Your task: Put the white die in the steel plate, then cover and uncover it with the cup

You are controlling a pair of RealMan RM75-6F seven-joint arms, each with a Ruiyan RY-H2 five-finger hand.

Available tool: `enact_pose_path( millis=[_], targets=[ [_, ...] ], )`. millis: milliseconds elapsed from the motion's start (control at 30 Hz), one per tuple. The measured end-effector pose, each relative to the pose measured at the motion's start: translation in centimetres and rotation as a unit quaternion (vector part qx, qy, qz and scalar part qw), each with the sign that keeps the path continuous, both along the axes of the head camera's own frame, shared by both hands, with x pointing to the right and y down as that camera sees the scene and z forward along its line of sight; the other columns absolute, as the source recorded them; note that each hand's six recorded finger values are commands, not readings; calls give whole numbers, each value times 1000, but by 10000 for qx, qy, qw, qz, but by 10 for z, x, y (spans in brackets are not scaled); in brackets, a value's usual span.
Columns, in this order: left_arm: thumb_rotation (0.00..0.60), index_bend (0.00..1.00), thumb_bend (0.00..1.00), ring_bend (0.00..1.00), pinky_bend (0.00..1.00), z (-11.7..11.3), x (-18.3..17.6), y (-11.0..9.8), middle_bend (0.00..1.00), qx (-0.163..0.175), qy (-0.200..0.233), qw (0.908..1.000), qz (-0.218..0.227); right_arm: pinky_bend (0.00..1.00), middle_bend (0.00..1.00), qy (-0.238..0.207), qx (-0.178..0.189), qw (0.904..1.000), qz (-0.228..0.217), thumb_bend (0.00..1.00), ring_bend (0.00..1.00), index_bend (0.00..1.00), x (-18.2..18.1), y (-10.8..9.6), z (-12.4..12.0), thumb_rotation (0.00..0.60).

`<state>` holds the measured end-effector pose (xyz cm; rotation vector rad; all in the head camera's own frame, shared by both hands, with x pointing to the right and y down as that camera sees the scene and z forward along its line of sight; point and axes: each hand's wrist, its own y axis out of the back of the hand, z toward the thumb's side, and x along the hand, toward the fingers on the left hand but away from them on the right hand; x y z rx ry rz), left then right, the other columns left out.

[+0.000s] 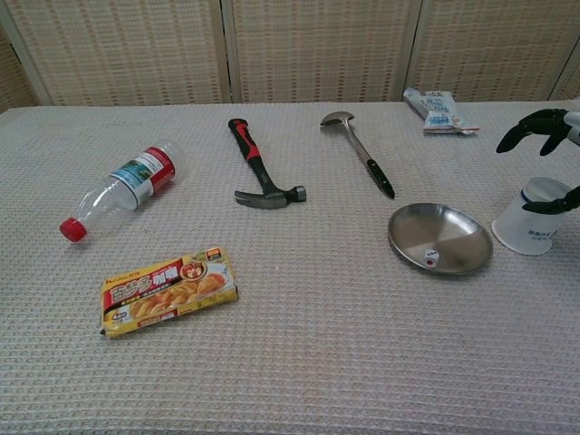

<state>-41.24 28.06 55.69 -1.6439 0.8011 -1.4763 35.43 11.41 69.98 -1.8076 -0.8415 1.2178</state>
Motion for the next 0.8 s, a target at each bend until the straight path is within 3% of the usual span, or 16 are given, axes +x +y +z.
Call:
enact_pose_path(
  millis=[267, 400, 533, 633, 800],
  targets=[
    [600, 105, 347, 87, 184, 0, 1, 1, 131, -19, -1, 10000, 15, 202, 200, 865, -337, 9947, -430, 64, 26, 148, -1, 7, -7, 600],
    [600, 105, 347, 87, 184, 0, 1, 1, 131, -22, -2, 10000, 3, 202, 200, 1202, -663, 9890, -554, 182, 26, 157, 2, 13, 0, 600],
    [600, 105, 347, 87, 184, 0, 0, 1, 131, -28, 1, 10000, -9, 211, 200, 1281, -757, 9873, -549, 295, 26, 199, 5, 13, 7, 600],
    [600, 105, 348, 87, 184, 1, 0, 1, 131, -34, 4, 10000, -5, 293, 225, 1269, -786, 9875, -502, 374, 70, 275, 7, 12, 14, 600],
    [600, 105, 347, 90, 184, 1, 1, 1, 131, -41, 1, 10000, 2, 485, 380, 1118, -662, 9906, -429, 442, 246, 428, 9, 10, 19, 600]
  ],
)
